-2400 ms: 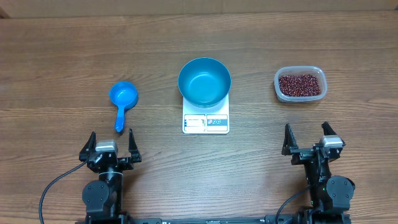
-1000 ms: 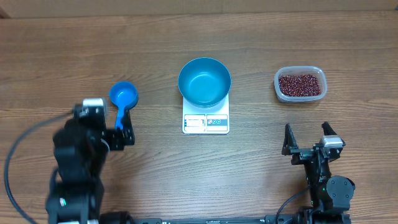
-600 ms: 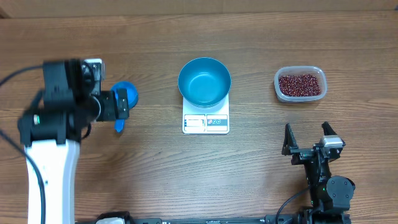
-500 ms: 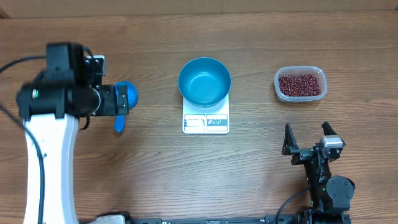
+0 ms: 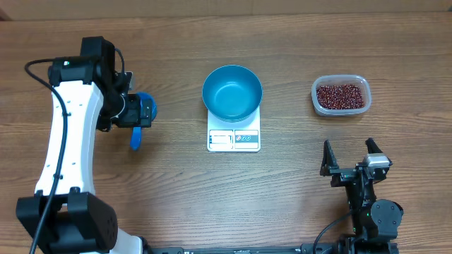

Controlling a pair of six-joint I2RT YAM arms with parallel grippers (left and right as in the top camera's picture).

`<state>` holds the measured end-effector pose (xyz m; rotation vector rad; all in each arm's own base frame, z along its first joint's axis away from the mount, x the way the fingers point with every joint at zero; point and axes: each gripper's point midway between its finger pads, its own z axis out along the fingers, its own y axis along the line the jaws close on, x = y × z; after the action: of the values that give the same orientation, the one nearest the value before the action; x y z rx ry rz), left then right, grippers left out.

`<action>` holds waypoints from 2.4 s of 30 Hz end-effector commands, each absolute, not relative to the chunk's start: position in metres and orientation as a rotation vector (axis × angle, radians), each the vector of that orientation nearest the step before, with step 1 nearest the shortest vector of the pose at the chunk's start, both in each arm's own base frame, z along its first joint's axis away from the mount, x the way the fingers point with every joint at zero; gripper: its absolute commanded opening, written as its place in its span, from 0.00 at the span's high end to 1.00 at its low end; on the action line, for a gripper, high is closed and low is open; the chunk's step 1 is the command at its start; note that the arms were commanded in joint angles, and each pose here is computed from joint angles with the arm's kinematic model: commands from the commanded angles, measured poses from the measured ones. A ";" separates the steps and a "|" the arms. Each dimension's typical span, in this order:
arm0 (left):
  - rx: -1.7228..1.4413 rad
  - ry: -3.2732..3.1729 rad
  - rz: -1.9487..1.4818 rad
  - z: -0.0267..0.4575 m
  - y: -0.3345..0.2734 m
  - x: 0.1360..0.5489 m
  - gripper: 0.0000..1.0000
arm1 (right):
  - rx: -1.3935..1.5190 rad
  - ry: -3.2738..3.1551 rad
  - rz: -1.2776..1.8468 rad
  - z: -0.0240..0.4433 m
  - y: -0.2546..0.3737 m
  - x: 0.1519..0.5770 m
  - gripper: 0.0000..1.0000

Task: Scoop item into bowl and weigh 150g on scale
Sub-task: 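Move the left gripper over the blue scoop handle and descend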

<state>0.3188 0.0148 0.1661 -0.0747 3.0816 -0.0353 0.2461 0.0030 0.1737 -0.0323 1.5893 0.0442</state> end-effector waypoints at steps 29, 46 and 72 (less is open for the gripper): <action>-0.055 3.026 0.036 0.111 0.027 0.369 0.00 | -0.033 1.587 0.038 0.172 0.002 0.246 0.00; -0.057 3.043 0.063 0.084 0.030 0.362 0.00 | -0.033 1.587 0.037 0.172 0.002 0.246 0.00; -0.058 2.988 0.065 0.052 0.030 0.368 0.01 | -0.033 1.587 0.038 0.172 0.002 0.246 0.00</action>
<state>0.3710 0.0270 0.0595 -0.0767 2.9718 0.0505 0.2461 0.0030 0.1737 -0.0317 1.5893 0.0448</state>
